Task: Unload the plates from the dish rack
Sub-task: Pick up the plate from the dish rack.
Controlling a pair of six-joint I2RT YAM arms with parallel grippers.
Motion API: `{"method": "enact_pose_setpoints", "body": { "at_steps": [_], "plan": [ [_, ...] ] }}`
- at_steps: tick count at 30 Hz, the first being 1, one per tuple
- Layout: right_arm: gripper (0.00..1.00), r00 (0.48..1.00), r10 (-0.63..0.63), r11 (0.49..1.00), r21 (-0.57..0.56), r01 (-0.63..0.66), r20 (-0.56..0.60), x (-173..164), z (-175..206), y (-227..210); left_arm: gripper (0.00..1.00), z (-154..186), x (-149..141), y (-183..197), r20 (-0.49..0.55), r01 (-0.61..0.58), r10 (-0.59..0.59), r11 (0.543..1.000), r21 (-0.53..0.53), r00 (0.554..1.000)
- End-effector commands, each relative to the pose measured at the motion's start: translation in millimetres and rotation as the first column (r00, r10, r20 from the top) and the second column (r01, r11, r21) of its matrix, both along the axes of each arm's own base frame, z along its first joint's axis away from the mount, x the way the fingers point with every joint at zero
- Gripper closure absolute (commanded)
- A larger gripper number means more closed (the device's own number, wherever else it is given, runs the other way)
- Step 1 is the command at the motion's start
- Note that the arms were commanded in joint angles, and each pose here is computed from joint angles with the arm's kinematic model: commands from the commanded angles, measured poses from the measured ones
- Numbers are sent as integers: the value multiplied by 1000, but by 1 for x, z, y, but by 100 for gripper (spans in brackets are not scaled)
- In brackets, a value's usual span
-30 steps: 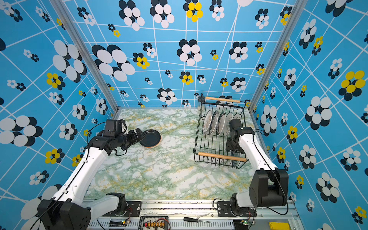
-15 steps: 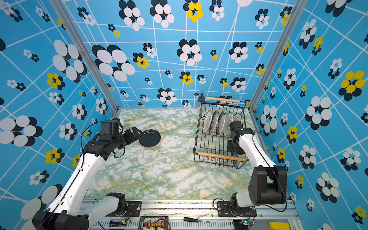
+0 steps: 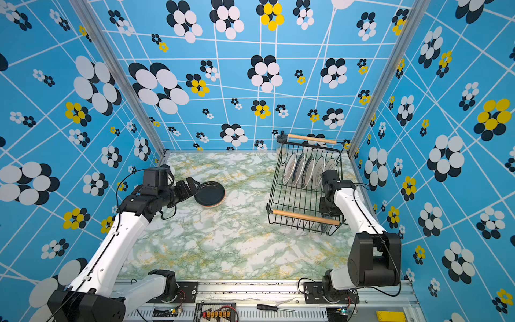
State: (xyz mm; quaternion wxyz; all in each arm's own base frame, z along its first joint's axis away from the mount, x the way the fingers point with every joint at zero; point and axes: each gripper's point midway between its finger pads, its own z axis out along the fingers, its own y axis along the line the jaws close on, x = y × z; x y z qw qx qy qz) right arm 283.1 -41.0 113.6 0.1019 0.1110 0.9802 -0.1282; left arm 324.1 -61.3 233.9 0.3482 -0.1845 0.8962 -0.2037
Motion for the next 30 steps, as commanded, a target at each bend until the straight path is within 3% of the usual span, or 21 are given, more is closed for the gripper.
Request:
{"method": "enact_pose_setpoints", "body": {
  "at_steps": [1, 9, 15, 19, 25, 27, 30],
  "plan": [
    [93, 1000, 7, 1000, 24, -8, 26, 3, 14, 5, 1, 8, 4, -7, 31, 41, -42, 999, 9, 999],
    [94, 993, 20, 1000, -10, -19, 116, 8, 56, 0, 1, 6, 9, -9, 9, 61, -61, 998, 21, 998],
    [93, 955, 31, 998, -63, -13, 295, 20, 110, -8, 1, -5, 13, -21, -68, 151, -150, 988, 15, 986],
    [91, 847, 39, 999, -50, -15, 530, 35, 159, -5, 1, -3, 16, -37, -39, 216, -218, 975, -51, 975],
    [92, 560, -29, 983, 126, -134, 828, 56, 236, 28, 1, 9, 24, -64, 11, 297, -299, 944, -145, 954],
    [92, 493, -91, 954, 218, -205, 865, 61, 250, 44, 1, 12, 27, -75, 16, 325, -327, 931, -164, 945],
    [92, 437, -213, 851, 386, -356, 874, 73, 262, 78, 1, 21, 31, -99, 39, 382, -382, 904, -192, 923]
  ]
}}
